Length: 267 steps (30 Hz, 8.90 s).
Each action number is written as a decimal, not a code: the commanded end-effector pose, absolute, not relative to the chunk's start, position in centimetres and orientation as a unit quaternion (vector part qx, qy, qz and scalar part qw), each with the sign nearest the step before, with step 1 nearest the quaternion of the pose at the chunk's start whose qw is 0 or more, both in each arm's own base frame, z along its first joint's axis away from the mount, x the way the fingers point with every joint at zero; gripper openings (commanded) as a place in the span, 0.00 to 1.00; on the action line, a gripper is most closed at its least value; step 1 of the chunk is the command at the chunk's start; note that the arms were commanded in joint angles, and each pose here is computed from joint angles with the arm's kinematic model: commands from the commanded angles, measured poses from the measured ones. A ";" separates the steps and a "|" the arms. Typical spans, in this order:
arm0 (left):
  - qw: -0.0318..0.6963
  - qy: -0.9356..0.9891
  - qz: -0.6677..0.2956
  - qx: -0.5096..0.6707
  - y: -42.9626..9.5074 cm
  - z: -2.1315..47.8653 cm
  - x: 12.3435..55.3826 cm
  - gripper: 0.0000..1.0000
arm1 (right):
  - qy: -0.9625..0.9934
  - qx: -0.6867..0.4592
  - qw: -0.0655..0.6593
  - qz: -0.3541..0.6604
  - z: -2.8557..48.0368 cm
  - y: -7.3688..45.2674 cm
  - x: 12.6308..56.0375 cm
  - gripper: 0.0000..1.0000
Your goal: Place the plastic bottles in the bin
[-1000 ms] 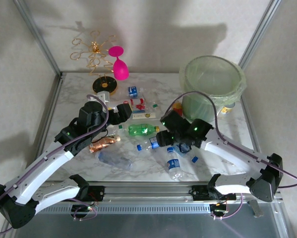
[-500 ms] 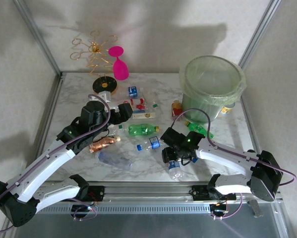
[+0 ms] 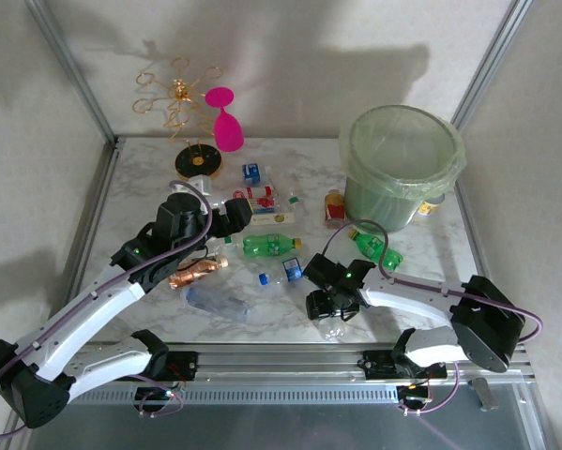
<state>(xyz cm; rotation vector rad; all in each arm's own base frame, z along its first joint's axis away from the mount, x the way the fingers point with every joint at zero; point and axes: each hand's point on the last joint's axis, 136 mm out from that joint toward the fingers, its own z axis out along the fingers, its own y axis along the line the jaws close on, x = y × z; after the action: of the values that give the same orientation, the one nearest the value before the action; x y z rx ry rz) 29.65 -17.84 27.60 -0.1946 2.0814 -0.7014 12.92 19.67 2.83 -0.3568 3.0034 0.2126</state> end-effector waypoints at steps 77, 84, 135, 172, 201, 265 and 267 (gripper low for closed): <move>0.510 0.793 -0.333 -0.012 -20.6 31.8 30.0 0.97 | 0.928 0.109 0.354 0.033 27.7 3.9 48.8 0.00; 0.507 0.794 -0.334 -0.010 -20.8 31.7 30.1 0.97 | 0.939 0.107 0.328 0.014 24.5 3.1 50.9 0.00; 0.512 0.799 -0.315 -0.014 -20.2 31.3 30.3 0.98 | 0.959 0.097 0.264 0.007 18.0 2.6 51.3 0.48; 0.518 0.799 -0.306 -0.018 -19.9 31.4 30.4 0.98 | 0.931 0.109 0.346 0.034 25.0 2.3 51.4 0.86; 0.516 0.813 -0.216 -0.163 -12.7 32.0 28.6 1.00 | 0.860 -0.220 0.419 0.189 34.5 22.6 30.6 0.79; 0.586 0.780 -0.079 -0.205 -6.9 29.7 28.8 1.00 | 0.852 -0.493 0.168 -0.061 2.8 36.2 29.8 0.76; 0.584 0.782 -0.081 -0.204 -7.0 29.6 28.8 1.00 | 0.852 -0.492 0.169 -0.065 2.5 36.1 29.9 0.75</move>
<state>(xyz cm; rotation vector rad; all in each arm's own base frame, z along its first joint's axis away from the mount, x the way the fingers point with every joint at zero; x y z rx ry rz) 28.63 -6.89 29.93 -0.4885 1.8151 -0.1882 30.06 36.35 4.26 -1.3904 2.3990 -0.1699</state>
